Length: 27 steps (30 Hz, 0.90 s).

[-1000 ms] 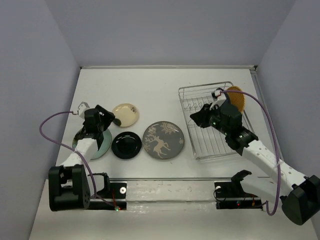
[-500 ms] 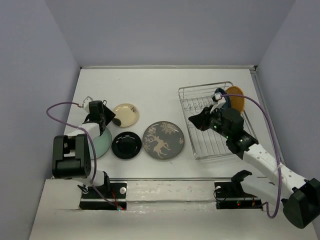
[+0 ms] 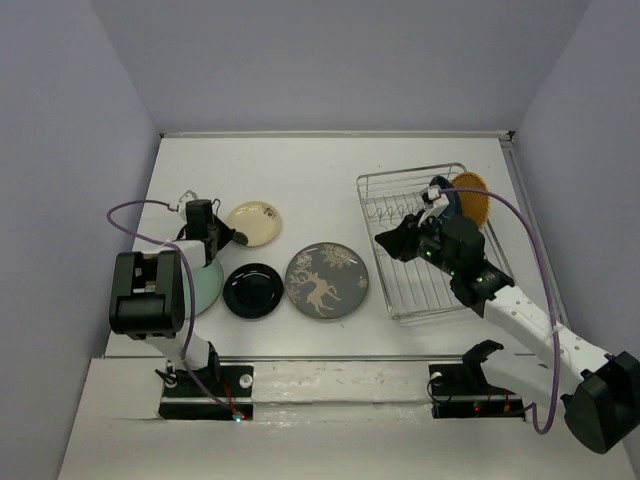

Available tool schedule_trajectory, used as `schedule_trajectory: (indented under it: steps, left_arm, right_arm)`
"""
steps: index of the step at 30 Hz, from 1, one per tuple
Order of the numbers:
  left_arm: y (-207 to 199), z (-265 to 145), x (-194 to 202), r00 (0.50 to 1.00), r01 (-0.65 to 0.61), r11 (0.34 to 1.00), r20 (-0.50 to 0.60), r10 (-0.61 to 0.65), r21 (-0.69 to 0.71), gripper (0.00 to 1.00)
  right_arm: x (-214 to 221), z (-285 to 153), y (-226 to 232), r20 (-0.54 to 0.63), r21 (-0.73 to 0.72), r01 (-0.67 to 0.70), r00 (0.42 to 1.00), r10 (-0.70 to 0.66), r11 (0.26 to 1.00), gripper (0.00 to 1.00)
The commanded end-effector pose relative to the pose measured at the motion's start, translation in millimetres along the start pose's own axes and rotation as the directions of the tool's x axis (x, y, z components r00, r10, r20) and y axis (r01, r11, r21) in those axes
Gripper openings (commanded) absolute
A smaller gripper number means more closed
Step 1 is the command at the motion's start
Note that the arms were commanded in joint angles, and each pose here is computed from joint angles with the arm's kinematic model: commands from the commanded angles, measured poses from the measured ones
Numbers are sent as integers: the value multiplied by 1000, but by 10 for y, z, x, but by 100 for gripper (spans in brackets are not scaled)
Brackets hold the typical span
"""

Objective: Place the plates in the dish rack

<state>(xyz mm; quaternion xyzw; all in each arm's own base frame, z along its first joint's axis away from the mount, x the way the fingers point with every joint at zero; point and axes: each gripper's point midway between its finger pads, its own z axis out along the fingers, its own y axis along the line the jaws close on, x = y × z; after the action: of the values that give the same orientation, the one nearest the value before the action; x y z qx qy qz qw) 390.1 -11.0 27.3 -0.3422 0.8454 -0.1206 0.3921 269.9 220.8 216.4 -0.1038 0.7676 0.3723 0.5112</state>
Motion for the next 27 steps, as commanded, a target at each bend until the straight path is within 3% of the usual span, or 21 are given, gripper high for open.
schedule_trajectory:
  steps: [1, 6, 7, 12, 16, 23, 27]
  left_arm:
    - [-153, -52, -153, 999, -5, 999, 55, 2, 54, 6]
    - [-530, -437, -366, 989, 20, 971, 135, -53, 237, 6]
    - [-619, -524, -425, 985, 27, 962, 155, -71, 270, 6]
    - [-1183, -1210, -596, 965, -64, 885, 256, -64, 461, 6]
    - [-1480, -1580, -341, 977, -129, 797, 215, -2, 590, 6]
    - [-1733, -2077, 463, 979, -188, 598, 99, 178, 779, 6]
    - [-1699, -2209, 646, 974, -195, 556, 90, 210, 808, 6]
  right_arm:
    - [-127, 43, 142, 34, -61, 30, 999, -28, 998, 33]
    - [-112, 111, 194, -1, -92, 29, 1000, -29, 995, 48]
    - [-100, 120, 226, -14, -110, 26, 1000, -28, 994, 57]
    - [-142, 188, 394, -47, -163, 2, 999, -9, 987, 77]
    - [-229, 224, 497, -54, -183, -19, 999, 10, 983, 85]
    - [-141, 455, 615, -134, -231, -97, 989, 67, 968, 87]
    - [-66, 557, 656, -154, -259, -123, 984, 85, 958, 87]
